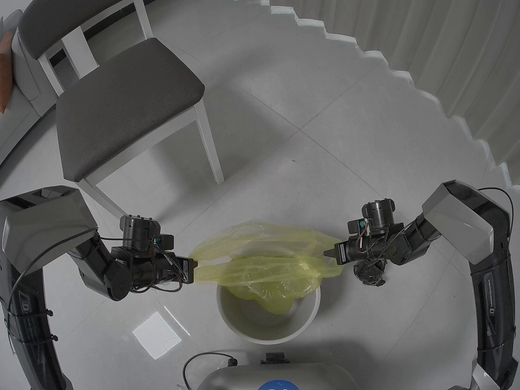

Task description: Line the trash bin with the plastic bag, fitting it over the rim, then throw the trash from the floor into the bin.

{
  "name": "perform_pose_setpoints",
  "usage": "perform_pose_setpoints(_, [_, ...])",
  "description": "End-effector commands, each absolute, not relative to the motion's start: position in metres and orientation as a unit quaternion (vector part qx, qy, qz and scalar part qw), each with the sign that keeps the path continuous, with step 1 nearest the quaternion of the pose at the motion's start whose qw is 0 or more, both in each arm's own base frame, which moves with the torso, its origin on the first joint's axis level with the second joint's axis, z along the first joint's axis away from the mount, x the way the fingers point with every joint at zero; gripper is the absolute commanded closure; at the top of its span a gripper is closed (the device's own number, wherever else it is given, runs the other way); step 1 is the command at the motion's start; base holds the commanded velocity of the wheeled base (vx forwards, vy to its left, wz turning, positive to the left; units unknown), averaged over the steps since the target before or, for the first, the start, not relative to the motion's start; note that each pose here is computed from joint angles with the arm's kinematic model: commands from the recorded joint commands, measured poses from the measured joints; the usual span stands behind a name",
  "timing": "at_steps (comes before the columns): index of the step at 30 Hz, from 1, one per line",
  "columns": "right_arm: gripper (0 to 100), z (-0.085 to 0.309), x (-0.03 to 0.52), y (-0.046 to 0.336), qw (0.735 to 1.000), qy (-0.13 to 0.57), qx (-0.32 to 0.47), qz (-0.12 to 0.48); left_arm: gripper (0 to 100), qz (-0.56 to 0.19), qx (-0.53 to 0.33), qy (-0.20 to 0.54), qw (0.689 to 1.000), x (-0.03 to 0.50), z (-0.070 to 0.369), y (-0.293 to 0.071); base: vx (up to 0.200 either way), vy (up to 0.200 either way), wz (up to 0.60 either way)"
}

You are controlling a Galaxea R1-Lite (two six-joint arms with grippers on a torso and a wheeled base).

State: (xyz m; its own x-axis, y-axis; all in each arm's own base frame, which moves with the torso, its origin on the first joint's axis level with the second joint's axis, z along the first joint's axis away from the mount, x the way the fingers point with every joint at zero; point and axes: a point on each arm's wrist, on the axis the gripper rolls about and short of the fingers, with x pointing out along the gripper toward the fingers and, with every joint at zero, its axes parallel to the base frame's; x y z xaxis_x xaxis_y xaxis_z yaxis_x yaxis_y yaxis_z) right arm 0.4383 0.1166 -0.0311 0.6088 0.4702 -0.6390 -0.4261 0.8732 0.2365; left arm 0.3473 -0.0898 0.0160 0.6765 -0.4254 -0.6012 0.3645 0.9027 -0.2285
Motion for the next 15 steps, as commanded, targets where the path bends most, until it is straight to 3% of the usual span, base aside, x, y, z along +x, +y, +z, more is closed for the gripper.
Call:
perform_pose_setpoints(1, [0, -0.015, 0.43, 0.109, 0.899, 0.36, 0.035, 0.246, 100, -0.219, -0.045, 0.332, 0.917, 0.347, 0.021, -0.092, 0.0, 0.0, 0.0])
perform_pose_setpoints(7, [0, 0.014, 0.408, 0.094, 0.896, 0.353, 0.049, 0.264, 100, -0.221, -0.044, 0.329, 0.917, 0.348, 0.021, -0.094, 0.0, 0.0, 0.0])
perform_pose_setpoints(14, [0, 0.059, 0.382, 0.063, 0.917, 0.302, 0.058, 0.255, 100, -0.206, -0.041, 0.342, 0.916, 0.34, 0.017, -0.091, 0.0, 0.0, 0.0])
perform_pose_setpoints(15, [0, 0.075, 0.375, 0.058, 0.923, 0.286, 0.057, 0.252, 0, -0.205, -0.041, 0.339, 0.917, 0.339, 0.016, -0.09, 0.0, 0.0, 0.0])
